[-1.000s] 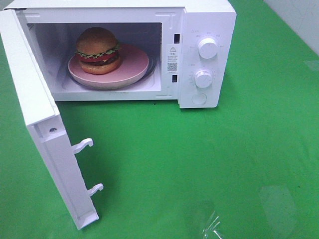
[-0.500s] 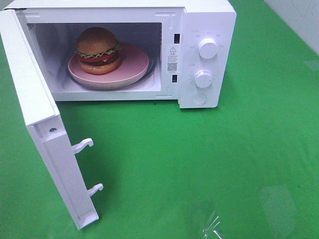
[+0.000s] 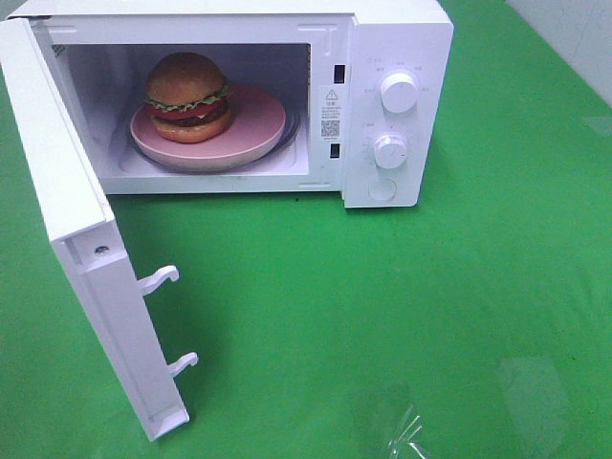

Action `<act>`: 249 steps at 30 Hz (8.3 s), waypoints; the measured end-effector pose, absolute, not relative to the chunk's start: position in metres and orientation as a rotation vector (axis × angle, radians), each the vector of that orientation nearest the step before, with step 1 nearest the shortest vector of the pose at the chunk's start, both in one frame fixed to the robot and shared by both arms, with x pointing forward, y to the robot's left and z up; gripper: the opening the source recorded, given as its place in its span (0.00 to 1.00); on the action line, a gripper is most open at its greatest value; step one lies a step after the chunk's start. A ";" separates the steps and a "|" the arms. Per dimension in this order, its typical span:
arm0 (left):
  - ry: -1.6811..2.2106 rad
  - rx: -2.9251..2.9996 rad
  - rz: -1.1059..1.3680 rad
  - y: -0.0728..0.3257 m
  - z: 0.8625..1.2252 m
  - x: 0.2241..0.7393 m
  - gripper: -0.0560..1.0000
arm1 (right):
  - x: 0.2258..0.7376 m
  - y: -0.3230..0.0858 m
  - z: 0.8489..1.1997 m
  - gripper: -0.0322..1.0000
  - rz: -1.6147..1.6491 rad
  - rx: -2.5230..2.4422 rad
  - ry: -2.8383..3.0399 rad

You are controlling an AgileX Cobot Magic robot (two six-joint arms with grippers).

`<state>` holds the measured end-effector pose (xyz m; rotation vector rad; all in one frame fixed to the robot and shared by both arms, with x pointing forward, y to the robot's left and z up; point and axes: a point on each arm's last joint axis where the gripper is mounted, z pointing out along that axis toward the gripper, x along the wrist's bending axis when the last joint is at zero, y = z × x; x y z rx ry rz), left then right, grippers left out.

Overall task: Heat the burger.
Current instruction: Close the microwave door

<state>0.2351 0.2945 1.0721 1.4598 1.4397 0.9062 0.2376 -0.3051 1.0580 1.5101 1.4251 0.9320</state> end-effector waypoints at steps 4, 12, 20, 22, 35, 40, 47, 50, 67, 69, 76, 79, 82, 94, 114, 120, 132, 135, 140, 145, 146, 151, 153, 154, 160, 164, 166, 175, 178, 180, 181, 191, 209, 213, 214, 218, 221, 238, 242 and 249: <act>1.441 1.457 0.907 0.295 1.075 0.241 0.99 | 0.238 -0.305 1.058 0.77 0.932 1.510 1.425; 1.463 1.467 0.896 0.295 1.079 0.259 0.89 | 0.238 -0.305 1.058 0.77 0.932 1.510 1.425; 1.483 1.480 0.893 0.295 1.081 0.272 0.36 | 0.238 -0.305 1.058 0.77 0.932 1.510 1.425; 1.480 1.478 0.902 0.296 1.082 0.274 0.30 | 0.238 -0.305 1.058 0.77 0.932 1.510 1.425; 1.485 1.487 0.950 0.299 1.072 0.293 0.05 | 0.238 -0.305 1.058 0.77 0.932 1.510 1.425; 1.467 1.468 0.972 0.299 1.066 0.297 0.05 | 0.238 -0.305 1.058 0.77 0.932 1.510 1.425; 1.456 1.454 0.983 0.299 1.061 0.305 0.05 | 0.238 -0.305 1.058 0.77 0.932 1.510 1.425; 1.461 1.458 0.979 0.299 1.060 0.307 0.05 | 0.238 -0.305 1.058 0.77 0.932 1.510 1.425; 1.456 1.412 0.976 0.298 1.049 0.342 0.05 | 0.238 -0.305 1.058 0.77 0.932 1.510 1.425; 1.458 1.406 0.974 0.298 1.044 0.344 0.05 | 0.238 -0.305 1.058 0.77 0.932 1.510 1.425; 1.442 1.376 0.989 0.299 1.035 0.345 0.05 | 0.238 -0.305 1.058 0.77 0.932 1.510 1.425; 1.433 1.363 1.001 0.299 1.027 0.345 0.05 | 0.238 -0.305 1.058 0.77 0.932 1.510 1.425; 1.427 1.352 1.008 0.299 1.021 0.345 0.05 | 0.238 -0.305 1.058 0.77 0.932 1.510 1.425; 1.411 1.327 1.031 0.300 1.020 0.356 0.05 | 0.238 -0.305 1.058 0.76 0.932 1.510 1.425; 1.356 1.394 1.038 0.296 1.002 0.403 0.05 | 0.238 -0.305 1.058 0.76 0.932 1.510 1.425; 1.266 1.432 0.978 0.287 0.995 0.415 0.05 | 0.238 -0.305 1.058 0.76 0.932 1.510 1.425; 1.134 1.541 0.809 0.270 0.977 0.428 0.05 | 0.238 -0.305 1.058 0.76 0.932 1.510 1.425; 1.109 1.565 0.777 0.266 0.976 0.434 0.05 | 0.238 -0.305 1.058 0.76 0.932 1.510 1.425; 1.055 1.609 0.721 0.252 0.976 0.447 0.05 | 0.238 -0.305 1.058 0.76 0.932 1.510 1.425; 1.040 1.645 0.674 0.241 0.970 0.456 0.05 | 0.238 -0.305 1.058 0.76 0.932 1.510 1.425; 1.040 1.645 0.674 0.241 0.970 0.456 0.05 | 0.238 -0.305 1.058 0.76 0.932 1.510 1.425; 1.010 1.644 0.655 0.234 0.970 0.466 0.05 | 0.238 -0.305 1.058 0.76 0.932 1.510 1.425; 1.011 1.632 0.647 0.233 0.969 0.470 0.05 | 0.238 -0.305 1.058 0.76 0.932 1.510 1.425; 1.011 1.632 0.647 0.233 0.969 0.470 0.05 | 0.238 -0.305 1.058 0.76 0.932 1.510 1.425; 1.040 1.637 0.623 0.233 0.961 0.474 0.05 | 0.238 -0.305 1.058 0.76 0.932 1.510 1.425; 1.043 1.626 0.611 0.231 0.958 0.480 0.05 | 0.238 -0.305 1.058 0.76 0.932 1.510 1.425; 1.041 1.623 0.610 0.231 0.957 0.482 0.05 | 0.238 -0.305 1.058 0.76 0.932 1.510 1.425; 0.995 1.601 0.569 0.207 0.956 0.497 0.05 | 0.238 -0.305 1.058 0.76 0.932 1.510 1.425; 0.979 1.605 0.559 0.194 0.953 0.501 0.05 | 0.238 -0.305 1.058 0.76 0.932 1.510 1.425; 0.981 1.604 0.558 0.192 0.952 0.502 0.05 | 0.238 -0.305 1.058 0.76 0.932 1.510 1.425; 0.980 1.601 0.555 0.187 0.951 0.505 0.05 | 0.238 -0.305 1.058 0.76 0.932 1.510 1.425; 0.941 1.580 0.540 0.163 0.956 0.521 0.05 | 0.238 -0.305 1.058 0.76 0.932 1.510 1.425; 0.932 1.560 0.531 0.140 0.960 0.540 0.05 | 0.238 -0.305 1.058 0.76 0.932 1.510 1.425; 0.950 1.560 0.529 0.139 0.957 0.543 0.05 | 0.238 -0.305 1.058 0.76 0.932 1.510 1.425; 0.950 1.560 0.529 0.139 0.957 0.543 0.05 | 0.238 -0.305 1.058 0.76 0.932 1.510 1.425; 0.964 1.573 0.522 0.139 0.951 0.544 0.05 | 0.238 -0.305 1.058 0.76 0.932 1.510 1.425; 0.968 1.576 0.520 0.139 0.950 0.545 0.05 | 0.238 -0.305 1.058 0.76 0.932 1.510 1.425; 0.948 1.546 0.531 0.128 0.952 0.567 0.05 | 0.238 -0.305 1.058 0.76 0.932 1.510 1.425; 0.948 1.543 0.532 0.127 0.952 0.569 0.05 | 0.238 -0.305 1.058 0.76 0.932 1.510 1.425; 0.918 1.570 0.518 0.119 0.946 0.574 0.05 | 0.238 -0.305 1.058 0.76 0.932 1.510 1.425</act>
